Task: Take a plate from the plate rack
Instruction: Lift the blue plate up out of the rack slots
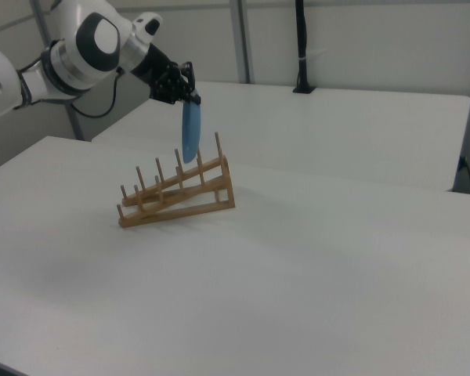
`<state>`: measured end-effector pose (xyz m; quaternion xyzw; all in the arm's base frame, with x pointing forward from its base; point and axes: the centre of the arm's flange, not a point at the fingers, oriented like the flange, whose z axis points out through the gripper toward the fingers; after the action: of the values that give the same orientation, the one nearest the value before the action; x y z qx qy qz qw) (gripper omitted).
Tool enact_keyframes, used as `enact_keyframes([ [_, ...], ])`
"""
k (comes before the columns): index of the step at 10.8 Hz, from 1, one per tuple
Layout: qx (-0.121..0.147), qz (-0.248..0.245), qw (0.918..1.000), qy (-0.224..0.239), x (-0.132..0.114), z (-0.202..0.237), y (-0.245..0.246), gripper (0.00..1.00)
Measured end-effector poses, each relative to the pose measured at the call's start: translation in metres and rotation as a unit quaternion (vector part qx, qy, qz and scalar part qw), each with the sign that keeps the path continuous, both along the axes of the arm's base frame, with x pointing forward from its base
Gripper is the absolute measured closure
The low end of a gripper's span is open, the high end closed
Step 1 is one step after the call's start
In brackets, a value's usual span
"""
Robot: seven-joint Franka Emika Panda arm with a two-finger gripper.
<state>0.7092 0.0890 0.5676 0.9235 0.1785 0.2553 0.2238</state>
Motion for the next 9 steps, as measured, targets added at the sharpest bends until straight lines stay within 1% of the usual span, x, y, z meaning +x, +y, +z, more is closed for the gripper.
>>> enact_keyframes([
  [3,0.005,-0.006,0.9996,-0.026,-0.011,0.036,-0.011,0.93],
  [4,0.021,-0.021,0.9988,-0.038,-0.018,0.054,-0.021,0.93],
  [5,0.057,-0.046,0.9966,-0.037,-0.026,0.070,-0.038,0.93],
  [6,0.105,-0.077,0.9911,-0.030,-0.036,0.084,-0.064,0.93],
  [7,0.151,-0.104,0.9828,-0.025,-0.046,0.096,-0.091,0.93],
  [8,0.196,-0.131,0.9718,-0.009,-0.056,0.102,-0.116,0.93],
  [9,0.239,-0.156,0.9583,0.021,-0.065,0.099,-0.139,0.93],
])
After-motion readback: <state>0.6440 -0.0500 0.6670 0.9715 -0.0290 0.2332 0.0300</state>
